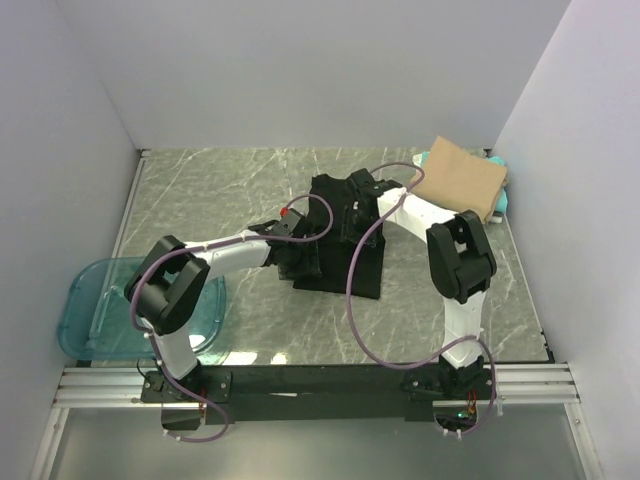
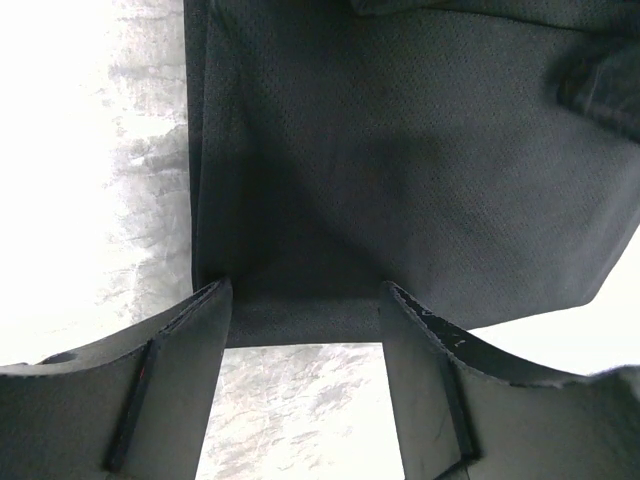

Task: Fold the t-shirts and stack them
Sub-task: Fold the tshirt

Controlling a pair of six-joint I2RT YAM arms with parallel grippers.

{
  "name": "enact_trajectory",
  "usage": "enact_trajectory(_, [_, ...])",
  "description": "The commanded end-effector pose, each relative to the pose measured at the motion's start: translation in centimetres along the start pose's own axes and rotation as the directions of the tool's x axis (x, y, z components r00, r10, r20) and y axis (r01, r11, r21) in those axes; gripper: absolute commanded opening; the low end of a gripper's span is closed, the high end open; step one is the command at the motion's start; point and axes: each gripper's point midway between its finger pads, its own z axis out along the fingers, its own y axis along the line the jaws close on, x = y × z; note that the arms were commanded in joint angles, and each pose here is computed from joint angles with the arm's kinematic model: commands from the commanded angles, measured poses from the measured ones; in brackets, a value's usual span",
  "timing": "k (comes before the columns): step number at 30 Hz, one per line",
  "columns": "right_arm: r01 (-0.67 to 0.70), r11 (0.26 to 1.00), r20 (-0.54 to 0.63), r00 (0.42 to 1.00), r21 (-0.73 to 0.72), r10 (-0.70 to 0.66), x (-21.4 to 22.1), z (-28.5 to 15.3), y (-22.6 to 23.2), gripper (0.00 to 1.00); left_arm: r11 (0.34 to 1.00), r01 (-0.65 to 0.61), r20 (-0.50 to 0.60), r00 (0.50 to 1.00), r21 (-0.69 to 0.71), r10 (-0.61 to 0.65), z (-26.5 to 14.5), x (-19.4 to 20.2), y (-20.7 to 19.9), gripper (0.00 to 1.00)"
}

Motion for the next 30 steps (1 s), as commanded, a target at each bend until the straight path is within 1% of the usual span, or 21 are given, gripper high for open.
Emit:
enact_trajectory(1, [0.006, 1.000, 0.042, 0.999, 0.026, -0.008, -1.8, -0.2, 0.3, 0.51, 0.998, -0.004, -0.038, 0.999, -0.062, 0.002, 1.2, 1.6, 1.6, 0.67])
enact_trajectory(8, [-0.020, 0.997, 0.061, 0.998, 0.075, 0.015, -3.8, 0.8, -0.6, 0.51, 0.996, -0.015, -0.051, 0.999, -0.092, 0.011, 1.4, 2.1, 2.4, 0.67])
enact_trajectory(10, [-0.028, 0.996, 0.087, 0.996, 0.079, 0.021, -5.2, 0.5, -0.5, 0.51, 0.995, -0.019, -0.058, 0.998, -0.101, 0.013, 1.4, 2.3, 2.7, 0.67])
enact_trajectory(12, [-0.044, 0.995, 0.087, 0.996, 0.088, 0.037, -6.0, 0.6, -0.9, 0.51, 0.994, -0.022, -0.060, 0.998, -0.109, 0.016, 1.4, 2.4, 3.0, 0.67])
enact_trajectory(15, [-0.068, 0.996, 0.142, 0.988, 0.064, 0.058, -8.8, -0.8, -0.3, 0.51, 0.993, -0.026, -0.061, 0.998, -0.118, 0.019, 1.3, 2.6, 3.3, 0.67])
enact_trajectory(22, [-0.172, 0.985, 0.205, 0.965, 0.020, 0.164, -13.0, -2.9, -1.3, 0.51, 0.992, -0.032, -0.066, 0.998, -0.121, 0.024, 0.9, 3.0, 3.6, 0.67])
enact_trajectory(26, [-0.170, 0.985, 0.240, 0.956, -0.015, 0.168, -13.7, -5.0, -1.0, 0.51, 0.993, -0.035, -0.058, 0.998, -0.113, 0.028, 0.5, 2.8, 3.4, 0.68])
enact_trajectory(28, [-0.160, 0.987, 0.228, 0.960, -0.015, 0.159, -12.8, -5.2, -1.3, 0.51, 0.994, -0.039, -0.051, 0.998, -0.105, 0.034, 0.2, 2.5, 3.1, 0.68])
enact_trajectory(29, [-0.152, 0.988, 0.250, 0.956, -0.034, 0.156, -12.9, -6.4, -1.0, 0.51, 0.994, -0.039, -0.047, 0.998, -0.101, 0.034, 0.1, 2.3, 2.9, 0.68])
enact_trajectory(30, [-0.148, 0.989, 0.222, 0.964, -0.017, 0.148, -11.4, -5.7, -1.7, 0.51, 0.994, -0.040, -0.044, 0.998, -0.098, 0.036, -0.1, 2.1, 2.7, 0.68])
